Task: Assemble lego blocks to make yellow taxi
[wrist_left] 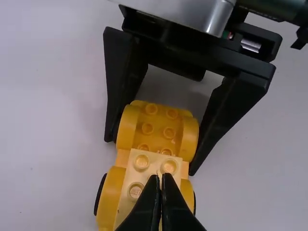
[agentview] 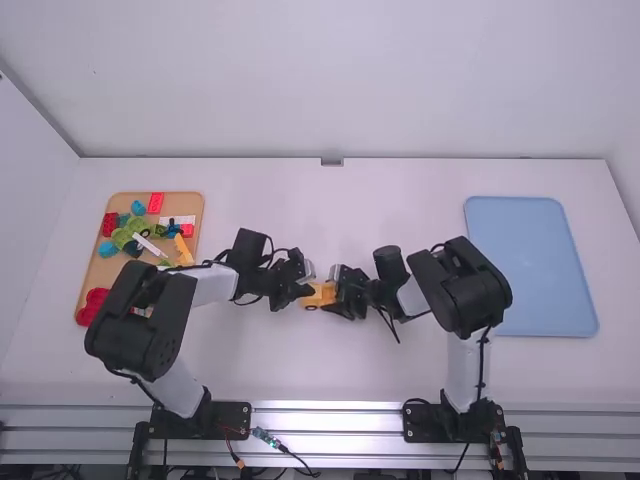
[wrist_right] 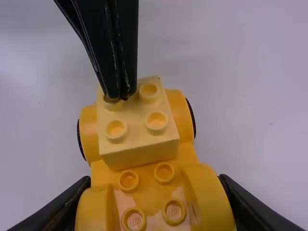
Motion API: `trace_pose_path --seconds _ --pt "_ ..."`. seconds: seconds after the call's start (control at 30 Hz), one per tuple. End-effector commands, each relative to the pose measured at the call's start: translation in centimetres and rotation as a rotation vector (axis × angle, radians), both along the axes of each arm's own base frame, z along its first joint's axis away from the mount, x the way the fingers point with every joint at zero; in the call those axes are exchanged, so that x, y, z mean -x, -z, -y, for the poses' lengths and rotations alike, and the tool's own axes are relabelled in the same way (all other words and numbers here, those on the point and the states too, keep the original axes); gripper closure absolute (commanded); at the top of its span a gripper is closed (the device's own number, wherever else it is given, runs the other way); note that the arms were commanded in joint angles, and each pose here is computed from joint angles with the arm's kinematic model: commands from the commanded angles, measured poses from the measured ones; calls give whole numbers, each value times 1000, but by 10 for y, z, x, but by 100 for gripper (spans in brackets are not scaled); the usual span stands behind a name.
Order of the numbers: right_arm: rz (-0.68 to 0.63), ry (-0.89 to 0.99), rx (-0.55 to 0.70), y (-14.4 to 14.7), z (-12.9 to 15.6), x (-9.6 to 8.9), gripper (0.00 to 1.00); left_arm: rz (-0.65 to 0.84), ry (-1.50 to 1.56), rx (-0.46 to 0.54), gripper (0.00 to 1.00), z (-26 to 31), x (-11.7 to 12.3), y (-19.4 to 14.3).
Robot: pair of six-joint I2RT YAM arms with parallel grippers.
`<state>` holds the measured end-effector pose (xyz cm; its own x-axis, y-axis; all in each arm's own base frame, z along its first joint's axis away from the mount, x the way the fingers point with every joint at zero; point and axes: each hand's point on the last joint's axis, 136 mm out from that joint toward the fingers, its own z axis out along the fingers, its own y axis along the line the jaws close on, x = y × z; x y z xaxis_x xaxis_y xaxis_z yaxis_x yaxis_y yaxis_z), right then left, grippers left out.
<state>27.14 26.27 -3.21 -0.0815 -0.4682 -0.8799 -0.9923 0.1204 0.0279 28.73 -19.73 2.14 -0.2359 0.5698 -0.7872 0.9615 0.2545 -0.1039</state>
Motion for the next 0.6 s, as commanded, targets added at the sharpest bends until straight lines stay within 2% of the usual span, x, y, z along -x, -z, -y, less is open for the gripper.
trace_pose_path --seconds 0.0,0.2,0.57 --pt "-83 40 63 21 9 11 38 -85 -133 -287 98 -41 6 58" --pt "-88 47 64 21 11 10 38 -91 -146 -334 98 -49 7 64" --pt "-95 56 64 22 14 9 38 -57 -151 -319 98 -47 2 52"
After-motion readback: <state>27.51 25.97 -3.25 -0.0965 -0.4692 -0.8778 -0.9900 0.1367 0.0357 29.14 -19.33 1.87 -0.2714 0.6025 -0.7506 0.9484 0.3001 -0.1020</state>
